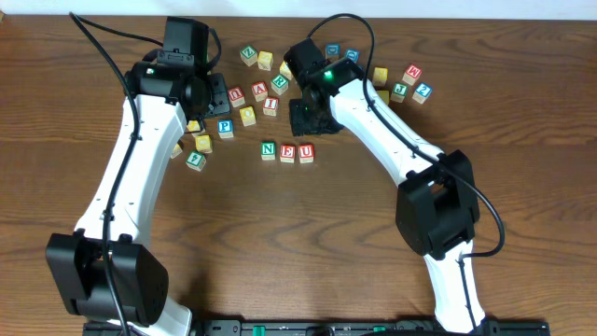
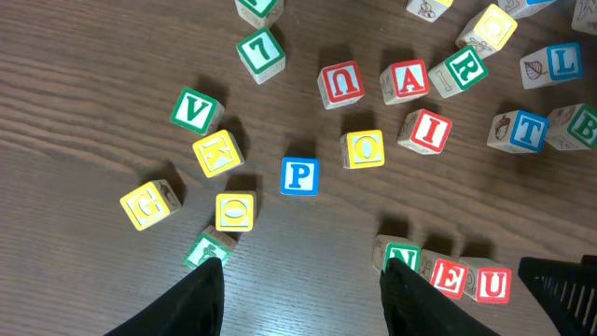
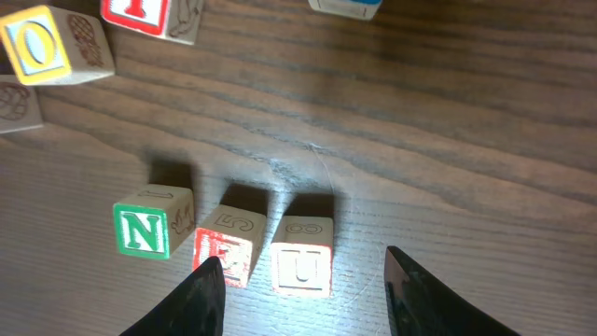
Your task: Spell out NEURIPS
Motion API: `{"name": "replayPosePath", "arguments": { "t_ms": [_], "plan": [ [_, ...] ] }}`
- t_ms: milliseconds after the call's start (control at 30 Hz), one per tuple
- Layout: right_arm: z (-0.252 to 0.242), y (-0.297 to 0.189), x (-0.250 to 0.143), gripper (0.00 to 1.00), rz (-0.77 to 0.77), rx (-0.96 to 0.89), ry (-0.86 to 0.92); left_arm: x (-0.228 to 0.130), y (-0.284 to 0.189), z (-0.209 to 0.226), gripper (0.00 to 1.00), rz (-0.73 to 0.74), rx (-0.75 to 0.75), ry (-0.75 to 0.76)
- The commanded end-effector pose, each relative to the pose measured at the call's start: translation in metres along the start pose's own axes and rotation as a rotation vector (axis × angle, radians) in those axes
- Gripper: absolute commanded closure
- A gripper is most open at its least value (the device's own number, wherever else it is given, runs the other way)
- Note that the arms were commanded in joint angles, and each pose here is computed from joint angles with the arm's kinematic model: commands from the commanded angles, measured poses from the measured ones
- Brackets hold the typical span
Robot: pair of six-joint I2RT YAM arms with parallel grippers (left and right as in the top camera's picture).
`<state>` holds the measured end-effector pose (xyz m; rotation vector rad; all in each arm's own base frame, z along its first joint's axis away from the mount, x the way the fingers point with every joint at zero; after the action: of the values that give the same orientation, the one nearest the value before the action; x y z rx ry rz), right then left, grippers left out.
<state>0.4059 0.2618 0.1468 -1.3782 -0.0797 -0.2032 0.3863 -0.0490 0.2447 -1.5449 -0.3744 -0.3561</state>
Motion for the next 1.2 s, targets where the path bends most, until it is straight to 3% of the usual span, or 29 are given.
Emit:
{"name": "replayPosePath", "arguments": {
  "t_ms": [0,1167],
  "plan": [
    [-0.001,-0.027,0.015,0.51,-0.067,0.028,-0.006,-0.002,-0.003,0.001,0.47,-0.004,0.008,0.003],
    [-0.041,-0.047,0.048,0.48,-0.104,0.014,0.089,0.002,-0.003,0.000,0.46,-0.023,0.006,0.001]
  ]
}}
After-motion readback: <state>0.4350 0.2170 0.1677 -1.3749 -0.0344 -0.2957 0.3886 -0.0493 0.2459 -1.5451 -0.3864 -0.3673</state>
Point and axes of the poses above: each gripper's point midway between its finger pads, its own y axis out along the fingers, its own z axis along the line the jaws close on, x = y × z, the point moved 7 cm from there along -y, back along the fingers, and after that the axes turned 11 degrees about y, right-handed, at the moved point
